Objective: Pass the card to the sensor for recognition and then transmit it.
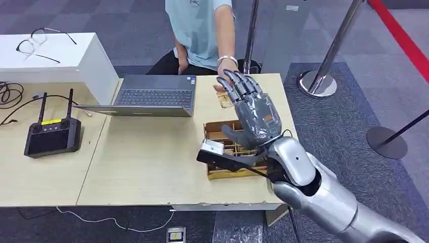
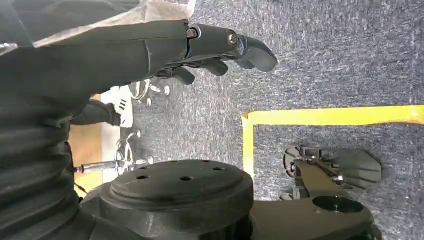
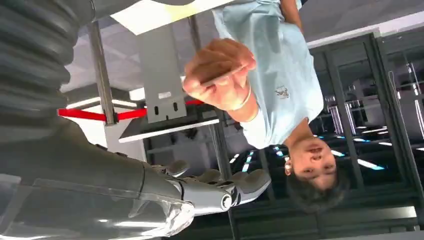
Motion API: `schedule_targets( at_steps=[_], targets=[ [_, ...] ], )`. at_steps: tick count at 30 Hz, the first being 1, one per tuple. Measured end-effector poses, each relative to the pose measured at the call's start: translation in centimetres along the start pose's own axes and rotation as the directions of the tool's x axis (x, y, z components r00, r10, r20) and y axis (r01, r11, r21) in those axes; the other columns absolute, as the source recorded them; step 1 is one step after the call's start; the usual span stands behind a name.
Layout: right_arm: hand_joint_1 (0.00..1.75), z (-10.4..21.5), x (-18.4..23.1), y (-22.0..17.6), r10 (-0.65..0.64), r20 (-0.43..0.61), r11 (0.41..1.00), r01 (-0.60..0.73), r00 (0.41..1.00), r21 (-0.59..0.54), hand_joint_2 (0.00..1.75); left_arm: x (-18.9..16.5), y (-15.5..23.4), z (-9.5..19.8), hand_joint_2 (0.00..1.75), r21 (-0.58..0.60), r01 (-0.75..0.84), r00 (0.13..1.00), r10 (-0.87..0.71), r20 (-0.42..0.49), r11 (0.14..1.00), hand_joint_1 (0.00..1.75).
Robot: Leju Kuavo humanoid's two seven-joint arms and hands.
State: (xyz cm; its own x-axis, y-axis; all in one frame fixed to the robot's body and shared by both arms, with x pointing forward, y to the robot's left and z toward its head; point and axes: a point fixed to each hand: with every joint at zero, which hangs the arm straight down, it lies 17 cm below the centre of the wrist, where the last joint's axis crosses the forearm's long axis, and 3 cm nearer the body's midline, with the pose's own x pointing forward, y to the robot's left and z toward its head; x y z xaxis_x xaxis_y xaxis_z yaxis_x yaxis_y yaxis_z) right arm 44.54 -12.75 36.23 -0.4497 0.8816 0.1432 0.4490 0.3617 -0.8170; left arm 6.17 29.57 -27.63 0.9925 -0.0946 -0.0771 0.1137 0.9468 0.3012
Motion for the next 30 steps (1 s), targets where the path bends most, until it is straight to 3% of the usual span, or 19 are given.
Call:
schedule_targets(
  at_steps=[24, 27, 29, 30],
  targets=[
    [0.0, 1.2, 0.5, 3.4, -0.019, -0.01, 1.0, 0.019, 1.0, 0.016, 1.75, -0.3, 0.7, -0.3, 1.75, 0.014, 0.006, 1.0, -0.006, -0.005, 1.0, 0.0],
    [0.09, 1.3, 0.4, 3.7, -0.018, -0.014, 1.0, 0.018, 1.0, 0.022, 1.75, -0.3, 0.7, -0.3, 1.75, 0.014, 0.006, 1.0, -0.006, -0.005, 1.0, 0.0],
    [0.45, 1.4, 0.3, 3.8, -0.018, -0.016, 1.0, 0.018, 1.0, 0.025, 1.75, -0.3, 0.7, -0.3, 1.75, 0.014, 0.006, 1.0, -0.006, -0.005, 1.0, 0.0],
    [0.45, 1.5, 0.3, 3.9, -0.017, -0.017, 0.999, 0.018, 1.0, 0.027, 1.75, -0.3, 0.7, -0.3, 1.75, 0.014, 0.006, 1.0, -0.006, -0.005, 1.0, 0.0]
  ],
)
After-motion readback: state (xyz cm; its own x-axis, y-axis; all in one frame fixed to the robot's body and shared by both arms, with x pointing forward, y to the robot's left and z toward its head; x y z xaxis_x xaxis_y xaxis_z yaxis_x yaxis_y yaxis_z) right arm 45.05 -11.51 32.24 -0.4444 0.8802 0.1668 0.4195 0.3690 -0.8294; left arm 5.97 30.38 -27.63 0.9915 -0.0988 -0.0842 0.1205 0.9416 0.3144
